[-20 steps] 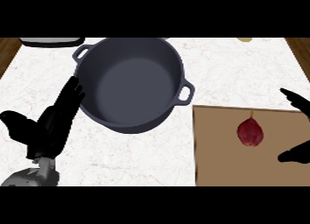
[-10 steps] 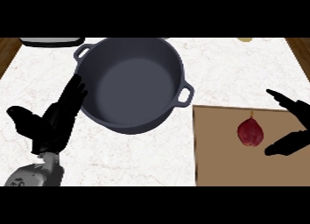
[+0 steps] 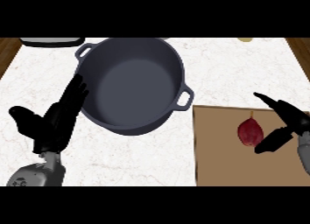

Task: Pick the pear from the tray and place it in the pot

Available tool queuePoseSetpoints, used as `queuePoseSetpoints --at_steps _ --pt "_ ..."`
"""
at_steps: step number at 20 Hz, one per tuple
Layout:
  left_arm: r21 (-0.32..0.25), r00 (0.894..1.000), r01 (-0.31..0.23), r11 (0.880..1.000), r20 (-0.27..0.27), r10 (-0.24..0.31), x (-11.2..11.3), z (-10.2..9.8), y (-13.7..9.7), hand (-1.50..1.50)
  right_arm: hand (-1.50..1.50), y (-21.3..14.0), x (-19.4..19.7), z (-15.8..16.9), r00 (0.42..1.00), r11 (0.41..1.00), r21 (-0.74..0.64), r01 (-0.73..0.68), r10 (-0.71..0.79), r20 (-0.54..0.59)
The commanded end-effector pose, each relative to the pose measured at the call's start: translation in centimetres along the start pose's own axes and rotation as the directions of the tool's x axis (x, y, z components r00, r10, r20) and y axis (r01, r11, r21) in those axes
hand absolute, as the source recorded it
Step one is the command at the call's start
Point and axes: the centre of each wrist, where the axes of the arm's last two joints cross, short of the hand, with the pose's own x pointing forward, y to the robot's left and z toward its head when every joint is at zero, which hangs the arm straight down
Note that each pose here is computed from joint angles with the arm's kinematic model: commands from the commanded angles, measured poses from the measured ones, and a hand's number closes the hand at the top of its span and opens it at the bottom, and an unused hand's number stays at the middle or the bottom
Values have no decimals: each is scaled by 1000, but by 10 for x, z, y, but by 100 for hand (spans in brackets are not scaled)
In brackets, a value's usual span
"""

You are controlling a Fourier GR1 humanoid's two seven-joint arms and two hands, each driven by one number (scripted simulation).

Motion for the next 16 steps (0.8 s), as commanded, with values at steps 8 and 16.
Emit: queuePoseSetpoints --at_steps 8,16 --pt "-1 1000 8 1000 2 -8 1 0 2 0 -150 25 -6 -24 1000 999 51 -14 14 -9" --pt "17 1000 -2 1000 -1 2 0 -5 3 0 150 14 -14 -22 988 999 -43 11 -4 157"
